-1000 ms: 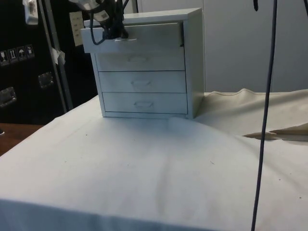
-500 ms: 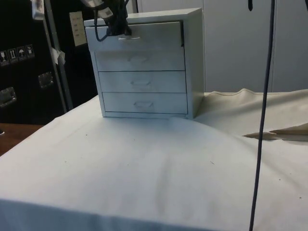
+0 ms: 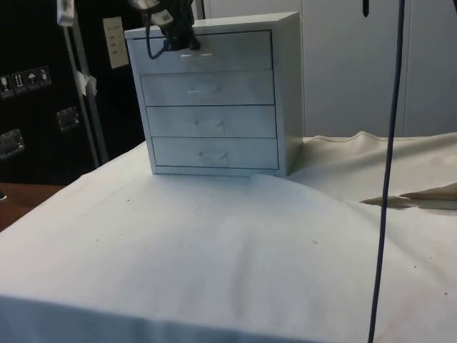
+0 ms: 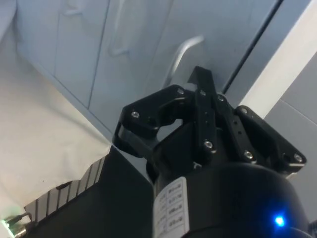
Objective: Open the drawer, then close it.
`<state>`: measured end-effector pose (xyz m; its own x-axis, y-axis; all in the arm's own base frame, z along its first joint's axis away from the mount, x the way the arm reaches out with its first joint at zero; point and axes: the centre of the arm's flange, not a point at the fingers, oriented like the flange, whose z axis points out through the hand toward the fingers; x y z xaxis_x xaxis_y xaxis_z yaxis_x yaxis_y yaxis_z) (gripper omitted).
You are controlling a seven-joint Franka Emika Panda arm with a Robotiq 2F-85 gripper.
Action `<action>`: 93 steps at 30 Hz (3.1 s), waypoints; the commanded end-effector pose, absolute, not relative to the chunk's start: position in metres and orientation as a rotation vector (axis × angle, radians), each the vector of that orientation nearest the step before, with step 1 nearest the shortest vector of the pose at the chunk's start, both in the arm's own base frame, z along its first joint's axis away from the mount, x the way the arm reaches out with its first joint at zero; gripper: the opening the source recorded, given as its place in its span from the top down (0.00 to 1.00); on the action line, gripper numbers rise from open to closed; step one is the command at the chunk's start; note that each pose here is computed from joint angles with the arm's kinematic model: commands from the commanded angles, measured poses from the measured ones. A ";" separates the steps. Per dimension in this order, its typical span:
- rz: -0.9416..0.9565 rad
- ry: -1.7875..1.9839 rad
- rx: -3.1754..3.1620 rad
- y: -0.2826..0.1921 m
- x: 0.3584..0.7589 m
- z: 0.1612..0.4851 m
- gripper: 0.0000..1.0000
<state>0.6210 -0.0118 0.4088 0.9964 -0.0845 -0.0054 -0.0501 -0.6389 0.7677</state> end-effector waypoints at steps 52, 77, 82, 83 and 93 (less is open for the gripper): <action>0.069 -0.150 2.437 0.076 0.621 0.435 1.00; 0.108 -0.189 2.603 0.111 0.622 0.432 1.00; 0.113 -0.190 2.613 0.113 0.623 0.432 1.00; 0.113 -0.187 2.609 0.114 0.623 0.432 1.00; 0.112 -0.188 2.603 0.113 0.623 0.432 1.00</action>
